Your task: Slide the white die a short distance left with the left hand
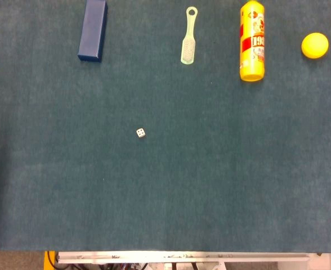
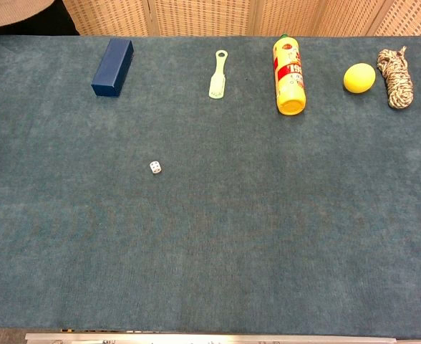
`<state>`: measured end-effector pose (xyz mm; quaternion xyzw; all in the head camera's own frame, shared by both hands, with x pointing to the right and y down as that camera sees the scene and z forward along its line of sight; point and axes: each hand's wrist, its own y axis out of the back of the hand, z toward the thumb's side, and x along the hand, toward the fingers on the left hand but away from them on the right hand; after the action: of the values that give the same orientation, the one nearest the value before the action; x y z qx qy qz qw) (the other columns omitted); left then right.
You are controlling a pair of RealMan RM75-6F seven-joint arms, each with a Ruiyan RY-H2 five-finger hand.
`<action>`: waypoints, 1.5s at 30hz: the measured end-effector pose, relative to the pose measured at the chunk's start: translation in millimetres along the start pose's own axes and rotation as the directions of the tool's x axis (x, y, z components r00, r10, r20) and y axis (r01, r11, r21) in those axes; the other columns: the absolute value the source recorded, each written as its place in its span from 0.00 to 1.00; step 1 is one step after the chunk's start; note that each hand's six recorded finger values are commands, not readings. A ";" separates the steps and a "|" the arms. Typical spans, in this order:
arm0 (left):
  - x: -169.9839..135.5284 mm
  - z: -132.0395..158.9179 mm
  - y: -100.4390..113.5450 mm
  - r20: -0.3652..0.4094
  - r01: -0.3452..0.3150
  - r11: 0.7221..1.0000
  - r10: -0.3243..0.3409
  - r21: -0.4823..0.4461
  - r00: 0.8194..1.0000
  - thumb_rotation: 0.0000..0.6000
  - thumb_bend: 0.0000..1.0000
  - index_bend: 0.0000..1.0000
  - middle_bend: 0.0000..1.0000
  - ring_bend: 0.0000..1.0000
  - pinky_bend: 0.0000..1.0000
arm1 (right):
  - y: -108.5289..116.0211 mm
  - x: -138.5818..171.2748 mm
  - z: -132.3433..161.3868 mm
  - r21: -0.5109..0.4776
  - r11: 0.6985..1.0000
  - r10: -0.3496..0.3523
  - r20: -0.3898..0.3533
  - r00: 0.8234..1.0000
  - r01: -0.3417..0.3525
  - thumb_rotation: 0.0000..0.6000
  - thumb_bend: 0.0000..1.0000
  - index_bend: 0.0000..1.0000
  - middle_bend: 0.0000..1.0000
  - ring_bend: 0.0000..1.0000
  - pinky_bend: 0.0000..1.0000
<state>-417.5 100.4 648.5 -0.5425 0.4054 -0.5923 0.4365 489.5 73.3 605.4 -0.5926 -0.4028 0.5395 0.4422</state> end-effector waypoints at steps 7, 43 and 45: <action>-0.8 -2.6 0.4 -0.010 0.000 1.000 -0.001 -0.009 1.000 1.00 0.00 0.11 0.20 0.18 0.37 | -3.8 -3.2 2.6 0.008 1.000 0.019 -0.010 1.000 -0.018 1.00 0.89 0.62 0.56 0.36 0.17; 10.4 105.2 18.2 0.534 0.137 0.990 -0.100 -0.030 0.839 1.00 0.78 0.22 1.00 0.77 0.73 | 22.9 1.3 -9.8 -0.092 0.992 -0.086 0.008 0.996 0.087 1.00 0.89 0.62 0.56 0.36 0.33; 13.9 115.8 15.8 0.560 0.169 0.986 -0.138 -0.003 0.817 1.00 0.86 0.23 1.00 0.82 0.76 | 24.2 1.6 -11.4 -0.096 0.991 -0.090 0.011 0.996 0.090 1.00 0.89 0.62 0.56 0.36 0.38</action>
<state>-301.4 81.7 647.0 -0.7338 0.2308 -0.4307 0.4721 501.0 66.9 582.1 -0.5926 -0.4561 0.5010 0.4357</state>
